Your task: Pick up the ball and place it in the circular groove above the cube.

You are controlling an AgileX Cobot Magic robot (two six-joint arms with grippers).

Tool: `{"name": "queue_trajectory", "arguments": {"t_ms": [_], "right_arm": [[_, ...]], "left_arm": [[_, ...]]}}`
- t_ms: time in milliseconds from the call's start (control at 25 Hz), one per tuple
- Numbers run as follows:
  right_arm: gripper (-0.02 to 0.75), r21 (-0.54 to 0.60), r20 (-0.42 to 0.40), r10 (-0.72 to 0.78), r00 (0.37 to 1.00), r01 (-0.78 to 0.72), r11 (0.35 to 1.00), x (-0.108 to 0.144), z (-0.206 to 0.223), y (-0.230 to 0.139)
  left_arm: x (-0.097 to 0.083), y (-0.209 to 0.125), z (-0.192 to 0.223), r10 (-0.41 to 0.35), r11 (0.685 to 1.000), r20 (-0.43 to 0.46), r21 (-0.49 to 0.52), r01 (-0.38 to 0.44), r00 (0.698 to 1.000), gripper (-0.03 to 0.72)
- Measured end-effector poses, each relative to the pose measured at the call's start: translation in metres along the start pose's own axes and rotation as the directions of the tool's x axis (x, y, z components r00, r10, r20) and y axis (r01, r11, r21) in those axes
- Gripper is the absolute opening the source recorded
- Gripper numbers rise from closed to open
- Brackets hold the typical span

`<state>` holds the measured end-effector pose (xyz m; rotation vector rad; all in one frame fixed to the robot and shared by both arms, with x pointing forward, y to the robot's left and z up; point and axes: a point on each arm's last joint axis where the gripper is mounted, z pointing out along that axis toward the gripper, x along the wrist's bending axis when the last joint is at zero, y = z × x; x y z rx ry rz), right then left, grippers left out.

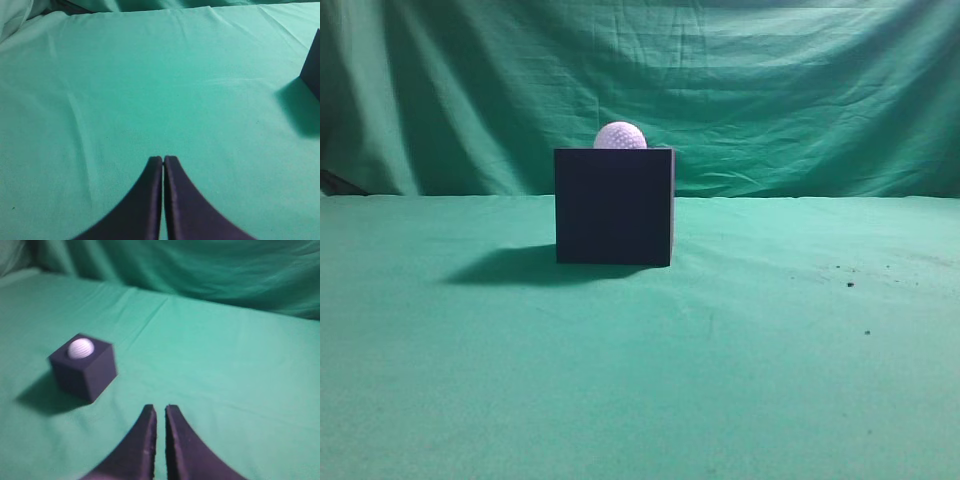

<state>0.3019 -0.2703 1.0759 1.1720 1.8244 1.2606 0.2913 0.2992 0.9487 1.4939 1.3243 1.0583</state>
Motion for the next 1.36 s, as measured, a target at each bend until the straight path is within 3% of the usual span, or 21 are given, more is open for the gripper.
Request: {"name": "queue_trajectory", "arguments": {"t_ms": [240,520,1360], "right_arm": [[0.046,-0.141,0.184,0.086,0.979,-0.06,0.988,-0.011,0.008,-0.062],[0.046,-0.141,0.289,0.195,0.937,-0.16,0.977,-0.015,0.024,-0.117],[0.046,-0.098,0.296,0.208,0.932,-0.187,0.977,-0.015,0.027,-0.128]], "left_arm": [[0.0,0.0,0.0,0.0,1.0,0.0,0.0,0.0,1.0,0.0],[0.0,0.0,0.0,0.0,1.0,0.0,0.0,0.0,1.0,0.0],[0.0,0.0,0.0,0.0,1.0,0.0,0.0,0.0,1.0,0.0]]}}
